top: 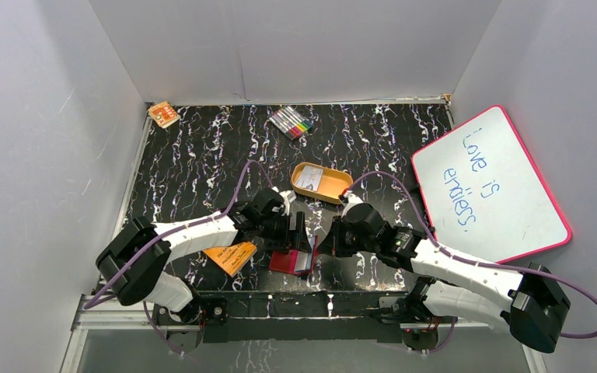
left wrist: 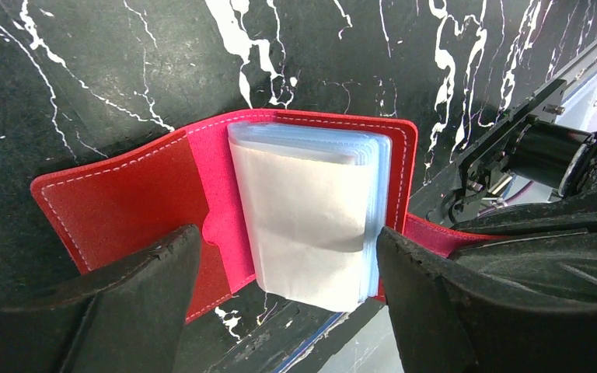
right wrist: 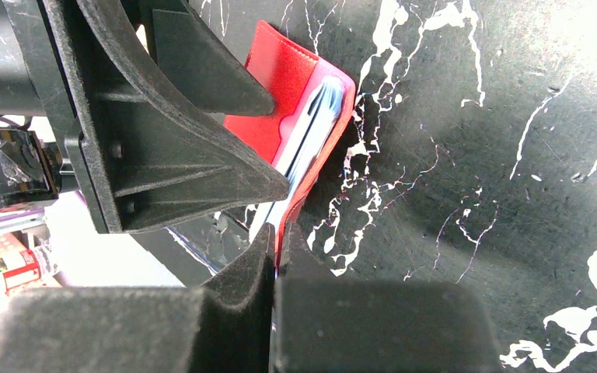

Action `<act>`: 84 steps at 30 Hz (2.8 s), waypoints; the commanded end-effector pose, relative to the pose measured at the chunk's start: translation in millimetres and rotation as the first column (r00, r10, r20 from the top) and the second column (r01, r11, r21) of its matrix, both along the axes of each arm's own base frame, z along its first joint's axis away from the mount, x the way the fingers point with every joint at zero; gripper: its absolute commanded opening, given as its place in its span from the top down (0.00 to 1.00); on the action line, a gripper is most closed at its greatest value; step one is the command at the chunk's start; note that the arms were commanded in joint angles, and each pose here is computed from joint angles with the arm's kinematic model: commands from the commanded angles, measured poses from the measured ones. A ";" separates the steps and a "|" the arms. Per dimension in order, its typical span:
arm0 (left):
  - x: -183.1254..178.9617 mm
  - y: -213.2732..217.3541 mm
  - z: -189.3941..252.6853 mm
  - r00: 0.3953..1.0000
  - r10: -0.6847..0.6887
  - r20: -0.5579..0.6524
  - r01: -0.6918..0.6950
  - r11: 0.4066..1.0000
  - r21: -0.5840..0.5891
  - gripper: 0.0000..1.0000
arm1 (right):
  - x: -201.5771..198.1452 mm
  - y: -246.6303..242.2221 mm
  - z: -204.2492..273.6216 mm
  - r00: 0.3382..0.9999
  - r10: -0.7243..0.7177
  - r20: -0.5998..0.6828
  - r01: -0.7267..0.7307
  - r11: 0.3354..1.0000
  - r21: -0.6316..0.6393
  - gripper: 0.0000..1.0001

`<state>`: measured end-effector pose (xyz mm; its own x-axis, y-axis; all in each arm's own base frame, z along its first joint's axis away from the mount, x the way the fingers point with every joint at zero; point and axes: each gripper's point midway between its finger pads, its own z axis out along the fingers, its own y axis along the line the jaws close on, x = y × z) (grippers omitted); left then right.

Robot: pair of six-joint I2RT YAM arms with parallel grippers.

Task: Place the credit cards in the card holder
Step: Open the card holder at the center of the board.

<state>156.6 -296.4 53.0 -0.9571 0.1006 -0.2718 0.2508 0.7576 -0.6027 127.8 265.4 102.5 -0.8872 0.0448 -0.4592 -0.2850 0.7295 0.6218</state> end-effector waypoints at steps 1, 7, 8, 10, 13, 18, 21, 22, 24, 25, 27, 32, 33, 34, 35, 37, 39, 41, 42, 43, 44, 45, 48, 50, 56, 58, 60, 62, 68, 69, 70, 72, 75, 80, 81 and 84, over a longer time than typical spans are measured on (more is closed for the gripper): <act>2.3 -9.5 12.6 0.999 -0.033 0.027 0.033 0.999 -0.027 0.22 | 9.8 15.4 33.7 0.997 0.015 0.075 -0.021 0.996 0.087 1.00; 0.6 -3.3 4.3 1.000 -0.023 0.021 0.023 1.000 0.001 0.35 | 9.1 13.8 33.3 0.997 0.013 0.075 -0.019 0.996 0.086 1.00; -0.1 -2.5 2.5 0.999 -0.025 0.020 0.025 1.000 0.007 0.37 | 9.0 13.7 33.4 0.997 0.013 0.076 -0.020 0.996 0.086 1.00; -0.5 0.1 -1.4 1.000 -0.024 0.018 0.024 0.999 0.023 0.39 | 9.4 13.5 33.7 0.997 0.012 0.076 -0.018 0.996 0.085 1.00; -0.3 3.7 -4.9 1.000 -0.018 0.019 0.017 0.999 0.043 0.43 | 9.5 13.2 34.3 0.997 0.013 0.080 -0.020 0.996 0.082 1.00; 0.2 8.2 -5.0 1.000 -0.012 0.028 0.011 0.998 0.062 0.53 | 10.3 8.7 30.3 0.997 0.003 0.079 -0.007 0.998 0.058 1.00; 1.2 11.1 -4.6 0.999 -0.008 0.039 0.005 0.997 0.075 0.62 | 9.5 4.5 26.1 0.997 -0.005 0.073 0.002 0.999 0.041 1.00; 2.0 12.5 -4.8 0.999 -0.003 0.042 -0.001 0.997 0.081 0.65 | 8.6 3.2 24.4 0.998 -0.006 0.069 0.003 0.999 0.036 1.00; 1.9 14.8 -5.1 0.999 0.000 0.045 -0.005 0.996 0.091 0.69 | 12.0 -1.9 20.4 0.997 -0.034 0.075 0.033 0.999 0.018 1.00; 2.4 16.4 -5.8 0.999 0.004 0.047 -0.008 0.995 0.098 0.71 | 11.4 -4.0 16.9 0.997 -0.038 0.072 0.038 0.999 0.009 1.00; 2.5 19.5 -6.8 0.999 0.010 0.050 -0.016 0.993 0.113 0.74 | 11.1 -7.1 12.8 0.997 -0.047 0.066 0.048 0.999 -0.005 1.00; 5.7 29.6 -8.4 0.997 0.034 0.073 -0.045 0.987 0.156 0.78 | 10.4 -9.2 13.1 0.996 -0.054 0.064 0.055 0.999 -0.005 1.00; 5.7 31.5 -9.1 0.997 0.037 0.075 -0.049 0.985 0.166 0.79 | 10.8 -8.4 15.2 0.996 -0.053 0.067 0.053 0.999 0.000 1.00; 6.9 33.0 -8.6 0.996 0.043 0.080 -0.056 0.984 0.171 0.79 | 11.3 -7.8 17.7 0.996 -0.052 0.072 0.052 0.999 0.005 1.00; 7.9 34.4 -8.1 0.995 0.047 0.085 -0.061 0.982 0.178 0.79 | 11.7 -7.1 19.8 0.996 -0.050 0.076 0.050 0.999 0.008 1.00; 9.6 36.8 -6.9 0.994 0.054 0.094 -0.071 0.979 0.192 0.79 | 12.9 -5.9 24.3 0.995 -0.047 0.084 0.047 0.999 0.012 1.00; 12.9 38.9 -3.2 0.992 0.064 0.109 -0.085 0.976 0.203 0.78 | 13.5 -5.5 25.5 0.995 -0.045 0.088 0.045 0.999 0.009 1.00; 15.5 44.0 -1.0 0.989 0.079 0.125 -0.106 0.969 0.224 0.78 | 13.5 -5.4 25.4 0.995 -0.043 0.087 0.043 0.999 0.005 1.00; 17.6 46.9 0.0 0.987 0.089 0.135 -0.119 0.965 0.235 0.78 | 13.4 -5.7 24.8 0.995 -0.045 0.085 0.044 0.999 0.005 1.00; 18.5 50.6 0.4 0.985 0.096 0.142 -0.130 0.959 0.251 0.78 | 13.4 -5.8 24.1 0.995 -0.045 0.084 0.045 0.999 0.003 1.00; 19.3 54.5 0.5 0.984 0.104 0.147 -0.141 0.953 0.269 0.78 | 13.0 -6.0 23.5 0.996 -0.044 0.083 0.044 0.999 0.002 1.00; 20.6 58.9 1.0 0.981 0.114 0.155 -0.155 0.945 0.288 0.78 | 12.8 -6.1 22.9 0.996 -0.044 0.082 0.044 0.999 0.001 1.00; 25.1 75.0 2.7 0.971 0.148 0.186 -0.207 0.912 0.355 0.77 | 12.5 -6.4 21.5 0.996 -0.043 0.079 0.043 0.999 -0.002 1.00; 28.0 83.9 7.2 0.963 0.170 0.211 -0.241 0.892 0.383 0.73 | 12.1 -6.2 21.2 0.996 -0.041 0.078 0.041 0.999 -0.002 1.00; 40.1 85.3 48.6 0.929 0.214 0.301 -0.309 0.898 0.313 0.45 | 12.3 -4.3 22.9 0.996 -0.027 0.085 0.027 1.000 -0.002 1.00; 41.3 72.2 64.2 0.929 0.195 0.314 -0.275 0.932 0.236 0.40 | 13.7 -5.3 23.0 0.995 -0.026 0.094 0.027 1.000 -0.013 1.00; 38.2 50.9 76.8 0.939 0.149 0.311 -0.198 0.972 0.131 0.37 | 15.1 -6.5 22.4 0.995 -0.028 0.099 0.030 0.999 -0.023 1.00; 31.0 28.4 84.5 0.953 0.095 0.287 -0.108 0.994 0.029 0.35 | 15.3 -7.1 20.6 0.995 -0.027 0.098 0.030 0.999 -0.032 1.00; 17.8 -0.4 63.7 0.984 -0.011 0.180 0.015 1.000 -0.018 0.33 | 13.6 -14.1 8.3 0.996 -0.038 0.086 0.043 0.997 -0.060 1.00; 16.7 -2.6 59.9 0.985 -0.023 0.171 0.026 0.999 -0.019 0.33 | 13.5 -15.1 7.1 0.996 -0.040 0.085 0.045 0.997 -0.062 1.00; 16.4 -4.4 56.5 0.986 -0.031 0.166 0.034 0.999 -0.017 0.31 | 13.0 -16.2 5.3 0.996 -0.042 0.082 0.048 0.997 -0.065 1.00; 15.0 -6.6 49.4 0.987 -0.045 0.154 0.046 0.999 -0.004 0.29 | 12.5 -17.3 4.4 0.996 -0.044 0.081 0.049 0.997 -0.065 1.00; 14.1 -9.2 39.4 0.989 -0.063 0.137 0.061 0.998 0.019 0.26 | 12.5 -18.6 3.7 0.995 -0.049 0.081 0.055 0.997 -0.063 1.00; 11.1 -15.5 24.6 0.988 -0.100 0.114 0.095 0.994 0.048 0.24 | 12.5 -19.3 2.7 0.996 -0.051 0.078 0.056 0.996 -0.066 1.00; 10.1 -16.8 22.3 0.988 -0.109 0.113 0.103 0.993 0.057 0.24 | 12.9 -19.6 2.6 0.996 -0.051 0.079 0.056 0.996 -0.068 1.00; 9.9 -18.0 15.3 0.986 -0.120 0.114 0.110 0.990 0.083 0.23 | 13.9 -19.6 3.3 0.995 -0.050 0.083 0.056 0.996 -0.069 1.00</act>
<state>166.5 -302.8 60.8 -0.9196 0.1958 -0.3406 0.3537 0.7898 -0.5011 134.3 245.3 97.4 -0.8636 0.0313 -0.5032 -0.2850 0.7929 0.5385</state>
